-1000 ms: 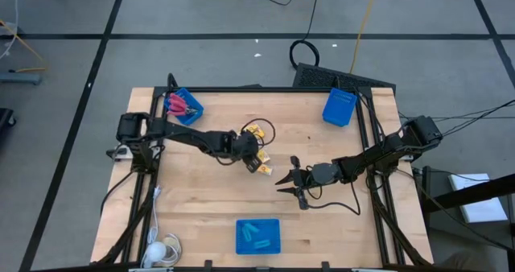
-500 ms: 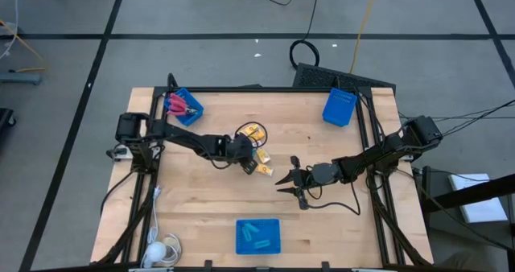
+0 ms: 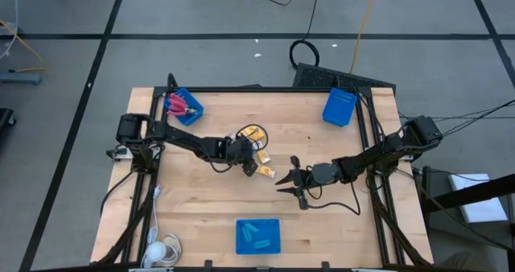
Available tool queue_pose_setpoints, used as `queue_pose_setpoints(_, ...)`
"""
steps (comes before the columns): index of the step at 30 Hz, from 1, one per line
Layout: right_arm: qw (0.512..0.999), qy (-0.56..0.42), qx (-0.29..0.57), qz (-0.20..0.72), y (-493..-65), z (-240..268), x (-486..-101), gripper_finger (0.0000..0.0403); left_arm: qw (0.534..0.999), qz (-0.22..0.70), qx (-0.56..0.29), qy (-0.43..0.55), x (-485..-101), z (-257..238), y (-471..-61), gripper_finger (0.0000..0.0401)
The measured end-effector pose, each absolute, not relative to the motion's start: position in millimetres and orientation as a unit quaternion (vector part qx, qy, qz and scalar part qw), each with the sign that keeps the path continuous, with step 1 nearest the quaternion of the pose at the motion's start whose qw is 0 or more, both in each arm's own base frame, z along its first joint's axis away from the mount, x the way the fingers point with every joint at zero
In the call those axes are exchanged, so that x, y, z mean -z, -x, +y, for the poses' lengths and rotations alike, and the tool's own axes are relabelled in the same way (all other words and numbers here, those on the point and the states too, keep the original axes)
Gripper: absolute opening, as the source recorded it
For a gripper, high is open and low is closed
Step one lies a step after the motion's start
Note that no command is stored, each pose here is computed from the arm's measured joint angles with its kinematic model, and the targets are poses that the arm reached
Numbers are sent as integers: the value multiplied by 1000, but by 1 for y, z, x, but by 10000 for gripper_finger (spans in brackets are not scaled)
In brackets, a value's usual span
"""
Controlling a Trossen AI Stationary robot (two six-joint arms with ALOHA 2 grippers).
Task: Pick & Place School Supplies
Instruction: Put the blue eraser into the bottom blue bin
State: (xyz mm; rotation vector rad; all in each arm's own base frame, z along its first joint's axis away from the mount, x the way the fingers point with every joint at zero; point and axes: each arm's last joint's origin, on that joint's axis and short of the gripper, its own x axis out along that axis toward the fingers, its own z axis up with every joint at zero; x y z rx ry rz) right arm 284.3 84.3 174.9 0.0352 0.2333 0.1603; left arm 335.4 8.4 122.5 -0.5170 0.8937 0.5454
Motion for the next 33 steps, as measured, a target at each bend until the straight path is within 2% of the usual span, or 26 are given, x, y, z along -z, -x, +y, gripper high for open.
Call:
queue_pose_setpoints(11,990,-18,-80,116,-284,84,-175,91,822,425,-282,254,-113,8,-336,200)
queue_pose_setpoints(23,990,-18,-80,116,-284,84,-175,91,826,432,-275,236,-114,9,-335,95)
queue_pose_setpoints(33,990,-17,-80,116,-284,84,-175,91,848,436,-218,207,-141,-8,-327,86)
